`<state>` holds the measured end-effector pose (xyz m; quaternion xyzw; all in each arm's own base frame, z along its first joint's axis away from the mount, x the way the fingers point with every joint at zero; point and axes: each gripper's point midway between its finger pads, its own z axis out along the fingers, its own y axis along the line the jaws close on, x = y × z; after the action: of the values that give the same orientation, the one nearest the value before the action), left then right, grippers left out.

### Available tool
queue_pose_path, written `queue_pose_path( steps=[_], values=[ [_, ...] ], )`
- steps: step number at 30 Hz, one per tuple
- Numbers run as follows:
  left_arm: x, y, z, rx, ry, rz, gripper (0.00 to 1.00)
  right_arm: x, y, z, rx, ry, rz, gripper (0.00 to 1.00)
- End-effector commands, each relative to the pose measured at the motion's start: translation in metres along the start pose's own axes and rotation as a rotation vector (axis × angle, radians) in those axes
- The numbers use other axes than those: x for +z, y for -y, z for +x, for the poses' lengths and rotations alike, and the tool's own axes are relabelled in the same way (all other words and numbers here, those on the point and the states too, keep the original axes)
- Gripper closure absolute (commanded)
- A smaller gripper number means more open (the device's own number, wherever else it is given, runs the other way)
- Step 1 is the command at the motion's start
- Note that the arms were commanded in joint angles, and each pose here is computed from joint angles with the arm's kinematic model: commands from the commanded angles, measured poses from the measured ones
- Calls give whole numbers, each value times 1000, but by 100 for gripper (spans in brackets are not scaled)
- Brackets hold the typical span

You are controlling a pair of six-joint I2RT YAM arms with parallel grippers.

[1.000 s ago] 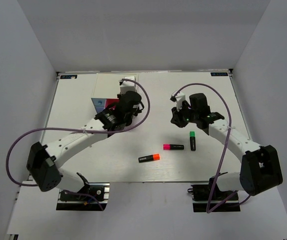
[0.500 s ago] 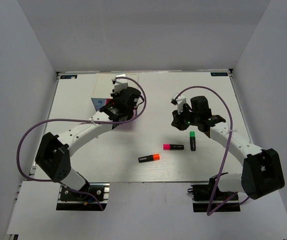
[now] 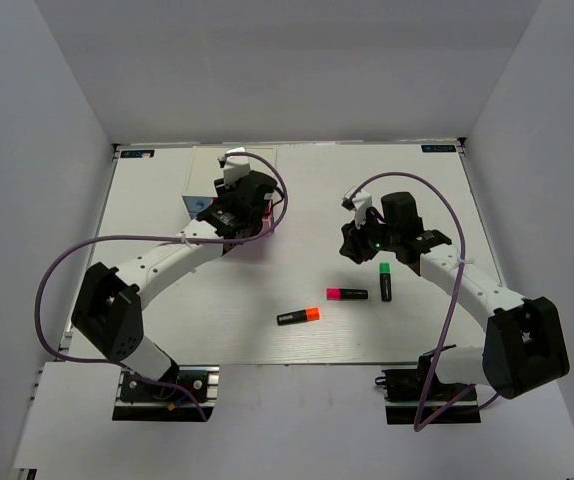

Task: Sort the stationery into containers
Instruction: Place the stationery in the drawer, then close the drawer in the storage box.

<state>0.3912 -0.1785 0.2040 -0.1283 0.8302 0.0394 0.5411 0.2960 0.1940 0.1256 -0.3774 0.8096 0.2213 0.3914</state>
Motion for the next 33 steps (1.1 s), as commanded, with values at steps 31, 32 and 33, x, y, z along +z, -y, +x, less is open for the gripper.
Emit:
queue_pose_path(
  steps=[31,32,33],
  values=[
    [-21,-12,70,-326,-331,400,44,0,-2,-5,-18,6,-35,80],
    [-13,-14,72,-326,-340,381,44,-1,-3,-4,-18,6,-35,80],
    [-11,-10,68,-318,-328,390,44,-1,-3,-2,-15,3,-35,80]
  ],
)
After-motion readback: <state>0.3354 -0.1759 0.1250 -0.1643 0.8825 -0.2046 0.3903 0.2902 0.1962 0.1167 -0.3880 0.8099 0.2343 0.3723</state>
